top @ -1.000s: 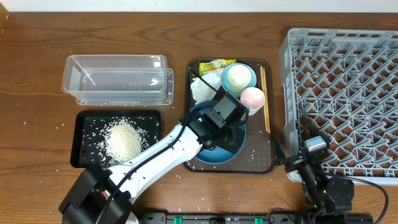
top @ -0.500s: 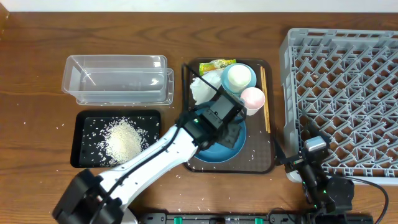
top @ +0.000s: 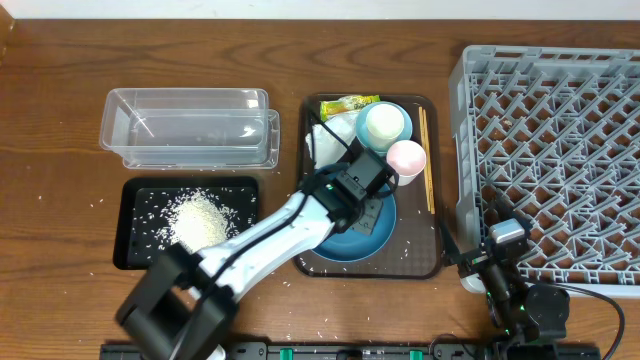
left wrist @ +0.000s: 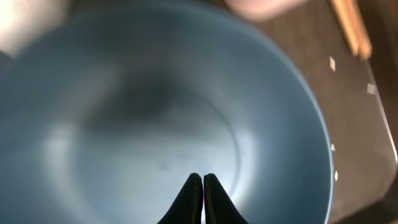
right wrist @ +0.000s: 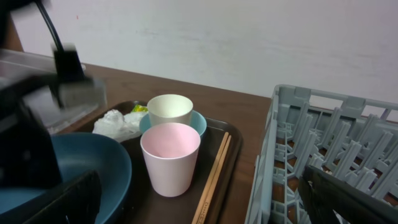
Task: Sort waste into correct bins and load items into the dishwasher rack
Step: 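Carry the blue plate back and lower it onto the brown tray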
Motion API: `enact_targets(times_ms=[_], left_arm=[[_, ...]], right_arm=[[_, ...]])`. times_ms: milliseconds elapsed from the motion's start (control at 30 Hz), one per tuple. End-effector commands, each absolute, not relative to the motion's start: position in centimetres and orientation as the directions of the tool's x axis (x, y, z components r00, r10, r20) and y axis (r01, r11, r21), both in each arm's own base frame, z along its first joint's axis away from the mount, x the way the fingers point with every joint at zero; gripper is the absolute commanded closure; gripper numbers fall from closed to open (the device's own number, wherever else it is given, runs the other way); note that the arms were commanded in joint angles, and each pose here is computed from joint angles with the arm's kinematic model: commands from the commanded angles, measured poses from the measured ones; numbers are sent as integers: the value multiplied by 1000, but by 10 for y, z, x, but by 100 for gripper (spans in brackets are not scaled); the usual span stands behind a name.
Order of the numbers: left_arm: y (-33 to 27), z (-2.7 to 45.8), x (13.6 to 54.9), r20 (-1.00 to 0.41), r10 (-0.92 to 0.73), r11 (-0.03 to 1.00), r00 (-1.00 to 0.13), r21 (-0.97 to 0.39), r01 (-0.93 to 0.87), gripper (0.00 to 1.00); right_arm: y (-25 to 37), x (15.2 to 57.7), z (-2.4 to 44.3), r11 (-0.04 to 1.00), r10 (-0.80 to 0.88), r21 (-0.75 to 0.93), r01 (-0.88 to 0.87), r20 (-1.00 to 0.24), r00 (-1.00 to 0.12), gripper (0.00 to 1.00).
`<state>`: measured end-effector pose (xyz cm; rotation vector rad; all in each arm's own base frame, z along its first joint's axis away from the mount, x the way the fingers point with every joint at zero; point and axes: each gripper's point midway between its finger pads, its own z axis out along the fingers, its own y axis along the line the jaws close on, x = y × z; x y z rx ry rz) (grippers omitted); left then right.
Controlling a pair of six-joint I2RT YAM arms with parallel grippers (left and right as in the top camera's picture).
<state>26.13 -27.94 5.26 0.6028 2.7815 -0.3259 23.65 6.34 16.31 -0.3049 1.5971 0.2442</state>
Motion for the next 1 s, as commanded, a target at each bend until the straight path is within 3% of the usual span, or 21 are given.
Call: enact_targets(times_ms=[0,333,500,867,967], left_arm=[[-295,41,230,-187,403,841,-896,-310,443,94],[-280,40,173,15,552,764,-833,-409,499,94],[-273,40,164,60,558,771,-828,-406,490,94],[-283,52,152,44,585,735,-810,-449,507,94],[-289,67,149,-7,618,682,-786,-493,540,94]], right_arm=[[69,235,162,931,-44,-28,-363,-998,-37,1],[69,235,162,931,-44,-28,-363,-998,-37,1],[69,235,162,931,-44,-28,-363,-998,-37,1],[69,235,162,931,-44,-28,-364,-998,-37,1],[69,235,162,931,-44,-28,-363,-998,-37,1]])
